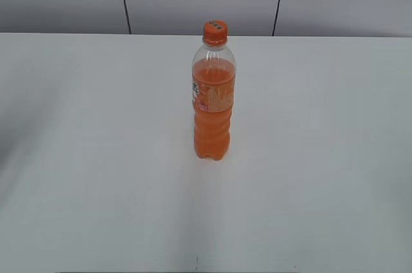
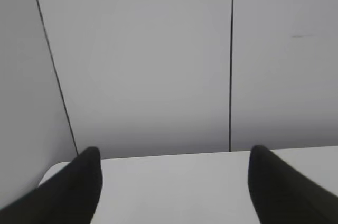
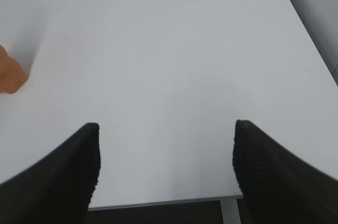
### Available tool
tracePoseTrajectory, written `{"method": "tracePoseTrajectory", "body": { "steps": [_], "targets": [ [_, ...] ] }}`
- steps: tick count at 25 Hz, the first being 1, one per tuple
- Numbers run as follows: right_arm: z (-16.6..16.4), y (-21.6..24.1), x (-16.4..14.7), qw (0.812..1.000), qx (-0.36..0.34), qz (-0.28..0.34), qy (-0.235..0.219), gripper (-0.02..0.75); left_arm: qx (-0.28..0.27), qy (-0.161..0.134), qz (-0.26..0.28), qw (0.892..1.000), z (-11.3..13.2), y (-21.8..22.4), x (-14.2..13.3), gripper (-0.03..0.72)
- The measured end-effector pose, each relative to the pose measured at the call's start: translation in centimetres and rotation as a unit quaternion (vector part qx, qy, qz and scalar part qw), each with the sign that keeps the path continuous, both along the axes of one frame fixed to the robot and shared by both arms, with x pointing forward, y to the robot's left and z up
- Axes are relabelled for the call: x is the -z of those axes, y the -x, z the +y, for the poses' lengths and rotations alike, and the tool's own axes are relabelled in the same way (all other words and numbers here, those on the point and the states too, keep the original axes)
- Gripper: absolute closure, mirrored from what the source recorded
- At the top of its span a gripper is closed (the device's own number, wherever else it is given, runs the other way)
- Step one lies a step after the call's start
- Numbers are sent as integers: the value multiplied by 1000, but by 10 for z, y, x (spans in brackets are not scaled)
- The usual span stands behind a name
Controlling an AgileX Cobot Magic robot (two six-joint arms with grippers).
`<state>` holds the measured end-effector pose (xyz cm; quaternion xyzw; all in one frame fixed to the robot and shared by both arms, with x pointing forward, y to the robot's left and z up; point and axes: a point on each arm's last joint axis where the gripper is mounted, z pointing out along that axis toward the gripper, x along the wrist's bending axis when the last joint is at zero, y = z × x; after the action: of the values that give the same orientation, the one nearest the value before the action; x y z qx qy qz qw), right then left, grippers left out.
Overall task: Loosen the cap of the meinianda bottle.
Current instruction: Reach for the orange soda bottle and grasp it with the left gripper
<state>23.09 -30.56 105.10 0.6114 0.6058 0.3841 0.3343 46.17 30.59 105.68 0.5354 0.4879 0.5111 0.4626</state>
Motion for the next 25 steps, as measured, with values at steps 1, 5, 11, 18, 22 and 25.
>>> {"method": "tracePoseTrajectory", "body": {
  "steps": [1,5,11,18,22,25],
  "targets": [
    [0,0,0,1000,0,0,0,150,10,-5,4,1000,-2,-5,5,167],
    [0,0,0,1000,0,0,0,150,61,15,31,998,-10,-25,30,168],
    [0,0,0,1000,-1,0,-1,150,165,62,57,983,-11,-48,62,168],
    [1,0,0,1000,-2,0,-3,150,432,3,115,894,-36,-74,80,169],
    [1,0,0,1000,-3,1,-5,150,486,-33,133,863,-45,-87,89,169],
    [1,0,0,1000,-4,1,-5,150,511,-35,142,847,-55,-90,98,171]
  ]
}}
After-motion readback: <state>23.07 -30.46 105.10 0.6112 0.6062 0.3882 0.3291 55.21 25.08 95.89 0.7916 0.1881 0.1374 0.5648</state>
